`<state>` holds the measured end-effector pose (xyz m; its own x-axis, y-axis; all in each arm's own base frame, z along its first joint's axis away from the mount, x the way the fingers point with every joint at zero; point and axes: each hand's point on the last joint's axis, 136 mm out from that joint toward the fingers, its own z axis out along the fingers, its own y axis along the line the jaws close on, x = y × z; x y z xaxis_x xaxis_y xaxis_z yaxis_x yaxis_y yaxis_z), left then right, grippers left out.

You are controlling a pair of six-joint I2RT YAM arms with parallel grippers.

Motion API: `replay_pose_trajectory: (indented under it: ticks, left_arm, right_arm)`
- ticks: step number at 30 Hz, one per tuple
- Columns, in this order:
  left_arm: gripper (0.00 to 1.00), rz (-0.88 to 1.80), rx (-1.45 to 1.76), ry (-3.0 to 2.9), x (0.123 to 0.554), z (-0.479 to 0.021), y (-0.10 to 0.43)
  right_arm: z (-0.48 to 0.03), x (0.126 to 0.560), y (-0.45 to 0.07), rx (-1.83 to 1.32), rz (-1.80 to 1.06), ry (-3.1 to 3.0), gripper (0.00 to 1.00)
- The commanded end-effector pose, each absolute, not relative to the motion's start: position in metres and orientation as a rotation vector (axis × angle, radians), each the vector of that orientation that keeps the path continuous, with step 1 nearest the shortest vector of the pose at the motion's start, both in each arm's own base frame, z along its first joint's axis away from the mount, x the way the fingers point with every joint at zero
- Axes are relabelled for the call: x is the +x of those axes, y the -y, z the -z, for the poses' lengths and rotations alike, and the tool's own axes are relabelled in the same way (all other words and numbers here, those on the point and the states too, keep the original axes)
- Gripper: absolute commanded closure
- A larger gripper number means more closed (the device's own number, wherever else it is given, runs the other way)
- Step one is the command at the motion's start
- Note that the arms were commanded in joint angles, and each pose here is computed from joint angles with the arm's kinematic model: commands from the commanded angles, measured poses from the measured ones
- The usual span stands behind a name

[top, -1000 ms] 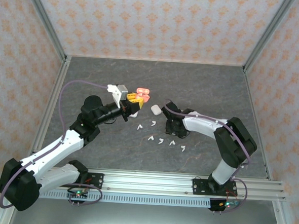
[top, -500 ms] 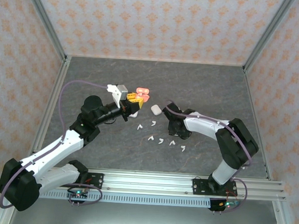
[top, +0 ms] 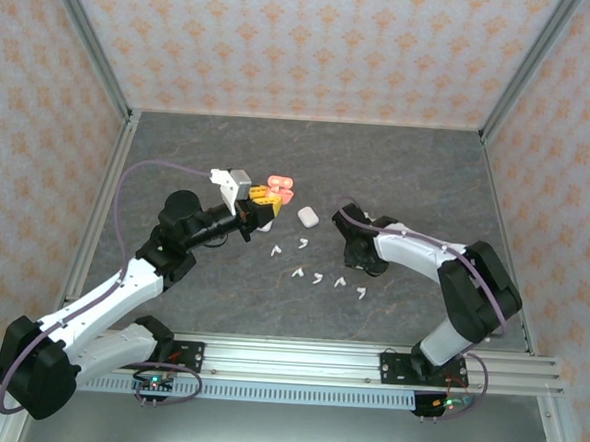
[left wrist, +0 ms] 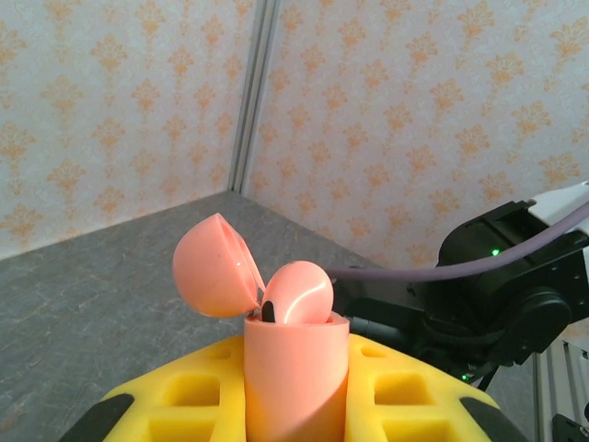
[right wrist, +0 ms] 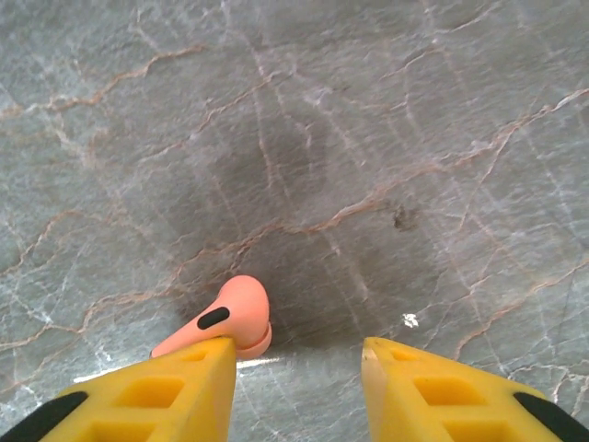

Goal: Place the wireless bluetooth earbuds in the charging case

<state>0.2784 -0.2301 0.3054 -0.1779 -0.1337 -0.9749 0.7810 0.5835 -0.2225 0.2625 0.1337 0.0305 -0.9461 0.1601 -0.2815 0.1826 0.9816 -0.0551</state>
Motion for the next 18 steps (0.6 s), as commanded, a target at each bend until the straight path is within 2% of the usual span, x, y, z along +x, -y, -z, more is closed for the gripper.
replay_pose_trajectory:
  ticks: [1,7,12,18]
  left_arm:
    - [1.0,0.875,0.578,-1.505,0.275,-0.313,0.229]
    - [1.0,0.869,0.573,-1.5,0.275,-0.314,0.228]
    - [1.0,0.873,0.577,-1.503,0.276,-0.313,0.23]
    - [1.0,0.87,0.579,-1.503,0.276,-0.313,0.23]
  right_arm:
    - [-0.04,0.263,-0.128,0.257,0.108,-2.819,0.6]
    - [-0.064,0.271,-0.145,0.343,-0.135,-2.715,0.58]
    - [-0.048,0.28,-0.156,0.556,-0.36,-2.668,0.58]
    - [-0.033,0.281,-0.154,0.607,-0.322,-2.691,0.52]
